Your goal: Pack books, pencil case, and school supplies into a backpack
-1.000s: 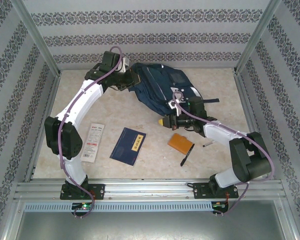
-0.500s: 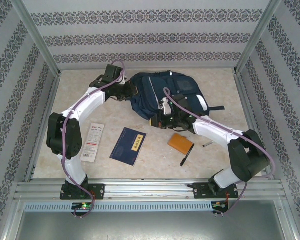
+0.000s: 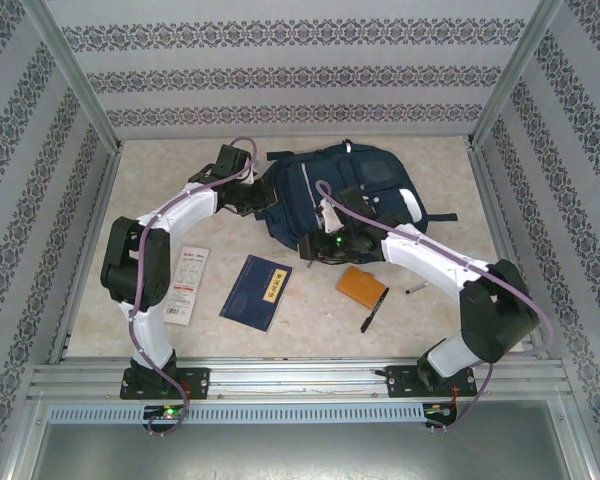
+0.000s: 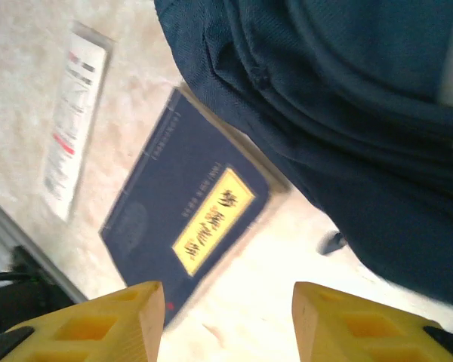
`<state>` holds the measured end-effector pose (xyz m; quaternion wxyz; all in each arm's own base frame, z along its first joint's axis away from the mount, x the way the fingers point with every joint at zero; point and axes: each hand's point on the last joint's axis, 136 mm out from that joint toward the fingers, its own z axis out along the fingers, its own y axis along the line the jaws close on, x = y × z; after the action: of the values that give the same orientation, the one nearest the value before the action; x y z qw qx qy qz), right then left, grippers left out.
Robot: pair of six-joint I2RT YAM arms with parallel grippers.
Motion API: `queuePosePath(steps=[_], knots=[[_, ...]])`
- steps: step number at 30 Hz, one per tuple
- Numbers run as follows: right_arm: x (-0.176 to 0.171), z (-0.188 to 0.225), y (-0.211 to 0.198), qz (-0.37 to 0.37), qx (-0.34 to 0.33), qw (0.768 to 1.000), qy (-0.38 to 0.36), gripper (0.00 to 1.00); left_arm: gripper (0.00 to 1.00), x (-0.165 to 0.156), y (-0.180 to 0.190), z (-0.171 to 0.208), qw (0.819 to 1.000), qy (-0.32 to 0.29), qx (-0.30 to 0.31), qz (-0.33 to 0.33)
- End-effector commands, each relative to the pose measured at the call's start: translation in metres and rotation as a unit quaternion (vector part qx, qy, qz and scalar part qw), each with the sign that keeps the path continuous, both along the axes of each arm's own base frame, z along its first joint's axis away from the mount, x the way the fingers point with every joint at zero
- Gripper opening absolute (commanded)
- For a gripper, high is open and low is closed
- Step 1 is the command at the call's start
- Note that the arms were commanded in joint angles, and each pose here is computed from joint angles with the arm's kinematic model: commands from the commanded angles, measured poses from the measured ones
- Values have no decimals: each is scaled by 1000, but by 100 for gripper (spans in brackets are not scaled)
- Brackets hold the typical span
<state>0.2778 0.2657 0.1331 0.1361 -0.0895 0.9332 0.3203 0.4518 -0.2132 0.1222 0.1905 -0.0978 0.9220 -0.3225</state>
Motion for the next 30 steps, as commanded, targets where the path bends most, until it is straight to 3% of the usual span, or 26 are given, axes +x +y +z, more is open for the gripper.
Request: queuePosePath(steps=[1,6,8,9,11,13,15,18,20,23,25,30], knots=[[-2,7,-40,-16,-71,997,-15,50,0,17,-2,8,999,-38,-10,-15],[-7,5,-67,-67,-94,993,16,55,1,25,-1,-4,999,-50,-2,-14],[-9,-6,-82,-109,-128,985,35,58,14,27,-1,-11,998,-50,6,-22],[-10,-13,-88,-142,-137,979,55,59,25,28,0,-14,998,-50,12,-28],[-17,-25,-84,-193,-116,968,108,59,41,28,3,-16,998,-51,22,-43],[-19,-31,-68,-229,-74,960,145,59,50,24,9,-11,997,-50,33,-56],[-8,-27,-56,-225,-54,965,123,59,55,11,14,-1,995,-45,46,-76],[15,-4,-43,-68,-88,994,2,56,64,-25,22,12,992,-34,63,-106],[17,3,-45,61,-148,985,-66,56,67,-56,23,16,991,-21,56,-118],[15,-5,-59,216,-220,943,-129,56,73,-101,6,17,988,-28,38,-145],[6,-16,-59,321,-226,906,-161,56,77,-128,-8,16,983,-48,44,-173],[2,-35,-49,441,-207,843,-230,56,76,-155,-37,15,967,-150,30,-202]])
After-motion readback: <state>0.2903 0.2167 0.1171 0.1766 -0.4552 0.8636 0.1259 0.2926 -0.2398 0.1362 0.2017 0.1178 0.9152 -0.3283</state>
